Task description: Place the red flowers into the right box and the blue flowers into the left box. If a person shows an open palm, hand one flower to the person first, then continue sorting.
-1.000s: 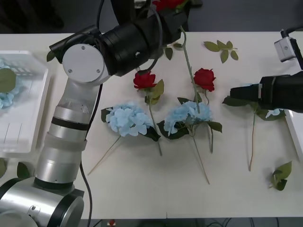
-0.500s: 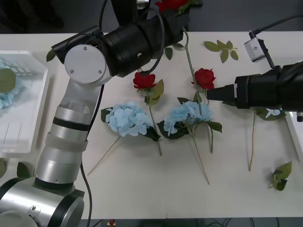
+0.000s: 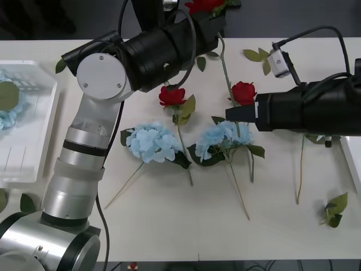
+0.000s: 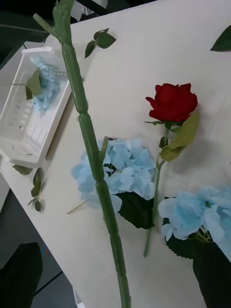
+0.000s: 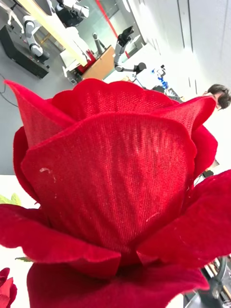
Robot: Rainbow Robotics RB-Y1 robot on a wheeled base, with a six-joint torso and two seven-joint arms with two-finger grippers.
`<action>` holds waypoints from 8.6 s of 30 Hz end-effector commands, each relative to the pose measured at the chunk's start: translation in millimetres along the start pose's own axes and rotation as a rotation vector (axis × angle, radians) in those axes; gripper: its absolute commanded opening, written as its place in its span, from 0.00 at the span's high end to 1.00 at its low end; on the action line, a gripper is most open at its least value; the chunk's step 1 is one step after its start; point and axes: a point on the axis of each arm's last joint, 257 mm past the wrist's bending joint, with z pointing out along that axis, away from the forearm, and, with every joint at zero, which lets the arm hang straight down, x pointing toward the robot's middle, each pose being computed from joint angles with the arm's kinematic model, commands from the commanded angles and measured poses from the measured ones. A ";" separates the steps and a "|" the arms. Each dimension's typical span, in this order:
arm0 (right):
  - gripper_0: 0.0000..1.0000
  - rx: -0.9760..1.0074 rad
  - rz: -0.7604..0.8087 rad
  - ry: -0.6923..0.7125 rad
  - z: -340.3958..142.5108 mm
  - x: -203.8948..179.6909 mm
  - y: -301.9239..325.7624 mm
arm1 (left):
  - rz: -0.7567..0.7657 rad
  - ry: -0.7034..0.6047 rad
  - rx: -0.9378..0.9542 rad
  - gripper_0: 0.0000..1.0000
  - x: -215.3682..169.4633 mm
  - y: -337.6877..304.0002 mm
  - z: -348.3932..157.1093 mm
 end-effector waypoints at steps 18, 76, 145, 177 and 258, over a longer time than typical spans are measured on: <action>1.00 -0.008 0.022 -0.036 0.0 -17.4 10.6 | -0.013 -0.020 0.033 1.00 -5.9 -16.0 4.9; 1.00 0.023 -0.022 -0.051 5.3 -36.9 15.5 | -0.015 -0.035 0.034 0.92 -11.7 -13.5 1.6; 1.00 0.250 -0.745 -0.698 -51.1 -192.6 4.0 | 0.116 0.346 -0.199 0.14 -20.6 101.4 -137.7; 0.00 0.209 -0.701 -0.658 -56.5 -168.6 -7.7 | 0.107 0.339 -0.191 0.02 -20.9 98.8 -135.8; 0.05 0.857 0.428 0.217 -49.2 144.2 -290.7 | 0.658 0.849 -0.832 1.00 214.3 262.5 -241.5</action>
